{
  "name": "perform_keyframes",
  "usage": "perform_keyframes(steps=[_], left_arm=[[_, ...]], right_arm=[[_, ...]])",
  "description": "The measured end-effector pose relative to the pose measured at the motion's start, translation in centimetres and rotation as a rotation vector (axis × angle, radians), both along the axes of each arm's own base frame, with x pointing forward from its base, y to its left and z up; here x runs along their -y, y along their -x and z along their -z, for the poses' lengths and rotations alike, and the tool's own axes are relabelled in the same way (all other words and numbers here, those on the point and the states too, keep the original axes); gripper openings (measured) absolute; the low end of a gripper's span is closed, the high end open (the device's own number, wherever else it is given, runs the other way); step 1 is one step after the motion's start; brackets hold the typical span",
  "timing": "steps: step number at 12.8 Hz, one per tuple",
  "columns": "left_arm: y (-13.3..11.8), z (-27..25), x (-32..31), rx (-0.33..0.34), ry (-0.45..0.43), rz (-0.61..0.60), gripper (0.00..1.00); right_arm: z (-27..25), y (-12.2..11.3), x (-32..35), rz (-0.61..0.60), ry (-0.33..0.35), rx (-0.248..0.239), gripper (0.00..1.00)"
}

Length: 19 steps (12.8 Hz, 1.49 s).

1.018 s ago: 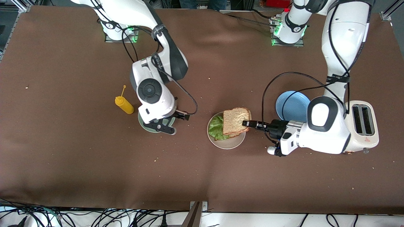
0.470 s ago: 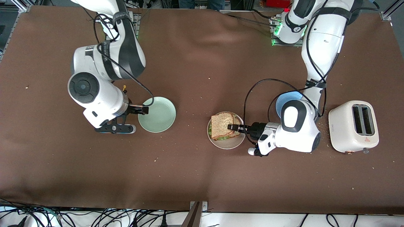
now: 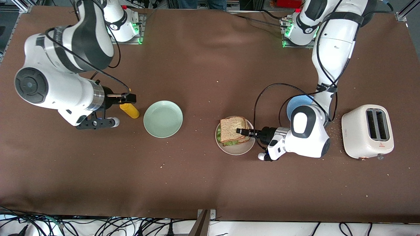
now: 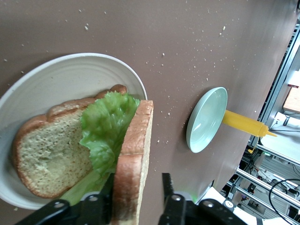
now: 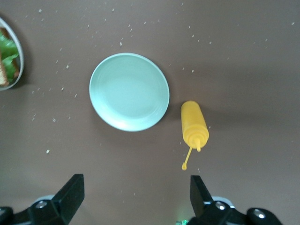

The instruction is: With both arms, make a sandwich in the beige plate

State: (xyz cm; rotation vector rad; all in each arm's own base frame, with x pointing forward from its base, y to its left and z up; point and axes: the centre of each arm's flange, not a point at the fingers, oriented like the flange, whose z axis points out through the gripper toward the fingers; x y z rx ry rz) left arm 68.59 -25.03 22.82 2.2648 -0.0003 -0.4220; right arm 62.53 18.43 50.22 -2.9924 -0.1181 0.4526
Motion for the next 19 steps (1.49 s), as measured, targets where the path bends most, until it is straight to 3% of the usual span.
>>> perform_keyframes(steps=[4,5,7,9,11,14,16,19], left_arm=[[-0.8,0.5,-1.6,0.022,-0.03,-0.039,0.95],[-1.2,0.6,-2.7,0.027,-0.045,-0.052,1.0],[-2.0,0.6,-5.8,0.052,-0.116,-0.063,1.0],[-3.2,0.2,-10.2,0.079,-0.192,-0.087,1.0],[-4.1,-1.3,-15.5,0.111,-0.27,-0.107,1.0],[-4.6,-6.5,-21.7,0.176,-0.422,-0.068,1.0],[-4.0,-10.2,-24.8,0.198,-0.535,-0.017,1.0],[-2.6,-15.0,-27.7,0.196,-0.666,0.051,1.0]], right_arm=[[-3.4,2.9,5.2,-0.039,0.044,-0.004,1.0],[-4.0,3.6,6.5,-0.038,0.078,0.003,1.0],[-5.1,4.6,9.9,-0.003,0.127,0.038,1.0],[-6.6,4.9,14.8,0.049,0.114,0.14,1.0],[-7.4,5.4,19.1,0.031,0.096,0.207,1.0],[-9.5,5.3,19.3,-0.002,0.113,0.315,1.0],[-9.7,6.0,18.3,-0.019,0.113,0.32,1.0],[-8.2,7.6,18.0,-0.011,0.114,0.283,1.0]])
